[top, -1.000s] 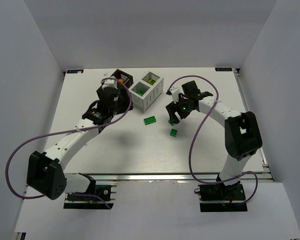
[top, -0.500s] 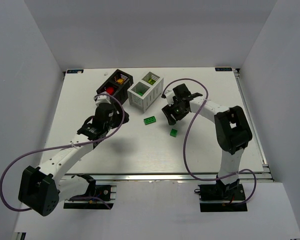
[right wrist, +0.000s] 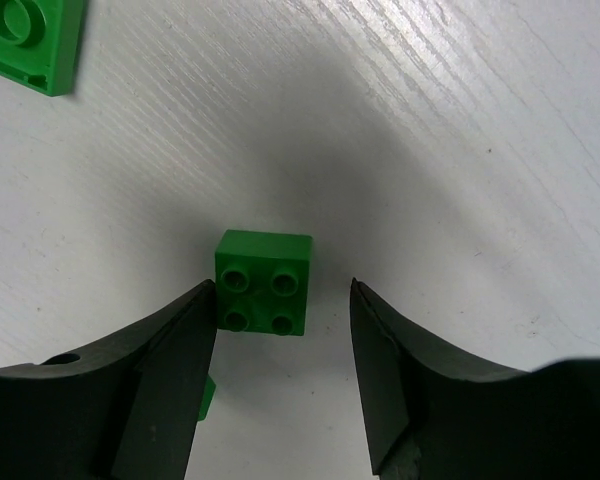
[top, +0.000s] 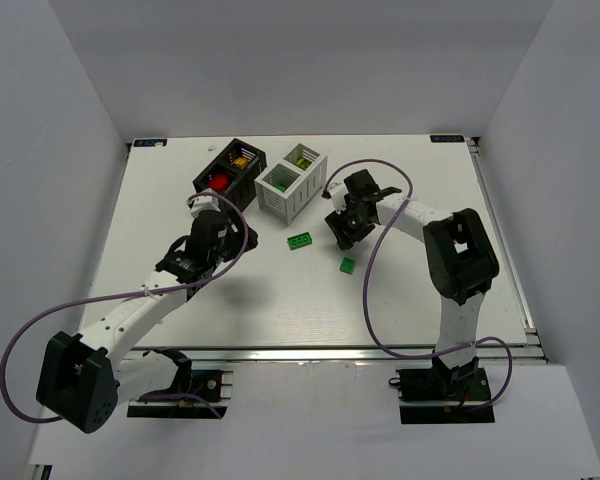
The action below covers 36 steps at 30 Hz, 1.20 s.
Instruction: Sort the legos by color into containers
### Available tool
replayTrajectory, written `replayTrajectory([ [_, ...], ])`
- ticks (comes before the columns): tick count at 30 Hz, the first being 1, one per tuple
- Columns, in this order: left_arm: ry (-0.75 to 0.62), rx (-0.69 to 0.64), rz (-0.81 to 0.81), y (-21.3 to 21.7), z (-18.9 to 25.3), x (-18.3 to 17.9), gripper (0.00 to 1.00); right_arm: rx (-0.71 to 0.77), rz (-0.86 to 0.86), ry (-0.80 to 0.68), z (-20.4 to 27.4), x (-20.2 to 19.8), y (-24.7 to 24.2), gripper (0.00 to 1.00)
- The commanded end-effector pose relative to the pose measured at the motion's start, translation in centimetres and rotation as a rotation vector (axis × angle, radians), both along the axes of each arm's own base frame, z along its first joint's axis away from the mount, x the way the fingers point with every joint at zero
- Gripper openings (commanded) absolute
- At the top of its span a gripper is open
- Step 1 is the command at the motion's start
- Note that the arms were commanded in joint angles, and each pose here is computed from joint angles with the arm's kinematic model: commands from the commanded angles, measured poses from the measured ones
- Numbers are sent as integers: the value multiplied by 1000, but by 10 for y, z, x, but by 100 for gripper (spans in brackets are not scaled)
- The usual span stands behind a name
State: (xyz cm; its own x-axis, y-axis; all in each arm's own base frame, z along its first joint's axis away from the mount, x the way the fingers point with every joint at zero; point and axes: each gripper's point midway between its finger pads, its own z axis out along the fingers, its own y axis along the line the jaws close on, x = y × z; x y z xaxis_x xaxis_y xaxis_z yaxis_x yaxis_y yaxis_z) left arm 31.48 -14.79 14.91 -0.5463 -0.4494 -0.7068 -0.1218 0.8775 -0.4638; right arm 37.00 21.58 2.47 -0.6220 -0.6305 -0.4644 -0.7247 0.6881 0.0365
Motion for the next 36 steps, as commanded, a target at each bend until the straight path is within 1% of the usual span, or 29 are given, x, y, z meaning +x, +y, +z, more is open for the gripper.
replayTrajectory([
  [1, -33, -28, 14, 1, 9, 2, 79, 12, 17, -54, 7, 15, 8, 60],
  [3, -28, -28, 13, 1, 7, 2, 79, 10, 18, -52, 5, 13, 7, 59],
  [7, -27, -32, 12, 1, 6, 1, 79, 10, 35, -72, 6, 15, 7, 54],
  [9, -21, -34, 11, 0, 3, 0, 79, 19, 61, -84, 10, 15, 9, 44],
  [10, -22, -37, 9, -1, 3, 1, 79, 24, 78, -97, 14, 15, 10, 42],
  [11, -20, -39, 9, -1, 2, 0, 79, 39, 90, -111, 20, 16, 12, 36],
  [12, -17, -41, 7, -1, 1, 0, 79, 44, 126, -135, 27, 16, 13, 26],
  [15, -15, -42, 7, -1, -1, -1, 79, 114, 246, -217, 64, 14, 25, 6],
  [17, -15, -43, 5, -1, -2, -1, 79, 172, 342, -265, 88, 12, 37, 0],
  [20, -12, -41, 5, -1, -3, -1, 79, 257, 504, -306, 120, -1, 53, 0],
  [23, -9, -42, 5, -1, -4, -2, 79, 297, 543, -326, 138, -3, 61, 0],
  [24, -10, -44, 6, -1, -4, -2, 79, 316, 542, -360, 151, 4, 66, 0],
  [26, -11, -48, 4, -2, -4, -2, 79, 336, 536, -375, 158, 12, 73, 0],
  [32, -12, -61, 3, -2, -4, -4, 79, 426, 487, -500, 204, 45, 98, 0],
  [36, -7, -62, 4, -2, -5, -6, 79, 483, 456, -507, 215, 57, 118, 0],
])
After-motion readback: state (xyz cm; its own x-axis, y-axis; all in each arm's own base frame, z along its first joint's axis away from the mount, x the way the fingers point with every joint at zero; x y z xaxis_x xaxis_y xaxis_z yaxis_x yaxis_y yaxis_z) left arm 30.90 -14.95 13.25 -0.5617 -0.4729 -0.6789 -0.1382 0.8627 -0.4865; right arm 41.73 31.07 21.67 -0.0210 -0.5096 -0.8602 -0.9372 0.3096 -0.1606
